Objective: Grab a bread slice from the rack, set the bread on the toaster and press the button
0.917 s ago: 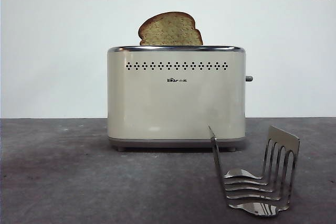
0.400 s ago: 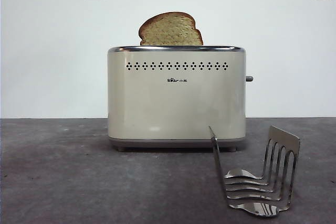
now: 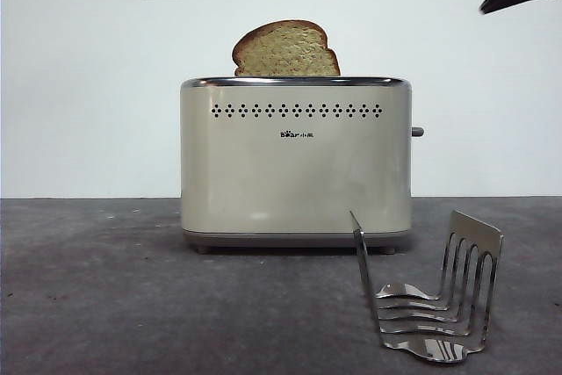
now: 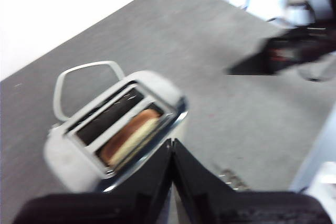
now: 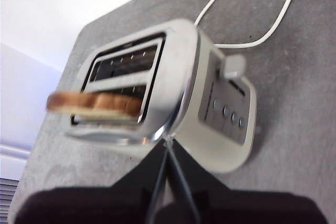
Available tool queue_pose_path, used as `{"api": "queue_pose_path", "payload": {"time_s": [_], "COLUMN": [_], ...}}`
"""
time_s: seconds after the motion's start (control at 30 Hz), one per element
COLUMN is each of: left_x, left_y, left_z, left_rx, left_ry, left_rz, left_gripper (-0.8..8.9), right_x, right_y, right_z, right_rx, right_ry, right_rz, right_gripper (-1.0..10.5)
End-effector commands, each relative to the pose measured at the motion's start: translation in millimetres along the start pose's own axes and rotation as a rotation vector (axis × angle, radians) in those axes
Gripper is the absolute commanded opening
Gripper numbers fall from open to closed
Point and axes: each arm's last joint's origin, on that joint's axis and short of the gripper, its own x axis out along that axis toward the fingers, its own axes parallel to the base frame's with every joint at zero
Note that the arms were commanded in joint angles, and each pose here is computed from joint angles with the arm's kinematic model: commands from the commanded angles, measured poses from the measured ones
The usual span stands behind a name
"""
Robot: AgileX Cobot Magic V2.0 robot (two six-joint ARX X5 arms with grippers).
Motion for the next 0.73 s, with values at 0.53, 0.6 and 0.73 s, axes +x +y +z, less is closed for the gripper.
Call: {"api": "queue_pose_path", "payload": {"time_s": [0.53, 0.6, 0.73], "left_x": [-3.0, 1.0, 5.4], "left_y": [0.1, 1.2, 3.4], "left_z": [-66.3, -77.0, -94.5], "left_rx": [-0.066, -0.067, -0.086], "left_ry": [0.196, 0.234, 0.288], "left_rz": [0.125, 0.156, 0.189], "left_gripper": [-0.09, -0.09, -0.09], "right_x": [110.1, 118.3, 131.8], "right_y": [-63.3, -68.9, -82.3], "right_z": [70.5, 69.2, 62.9], "right_rx": [0.122, 0.138, 0.187], "right_ry": [0.194, 0.216, 0.258], "right_rz": [0.076, 0.071, 0.076], "right_gripper": [0.0, -0.1, -0.1]}}
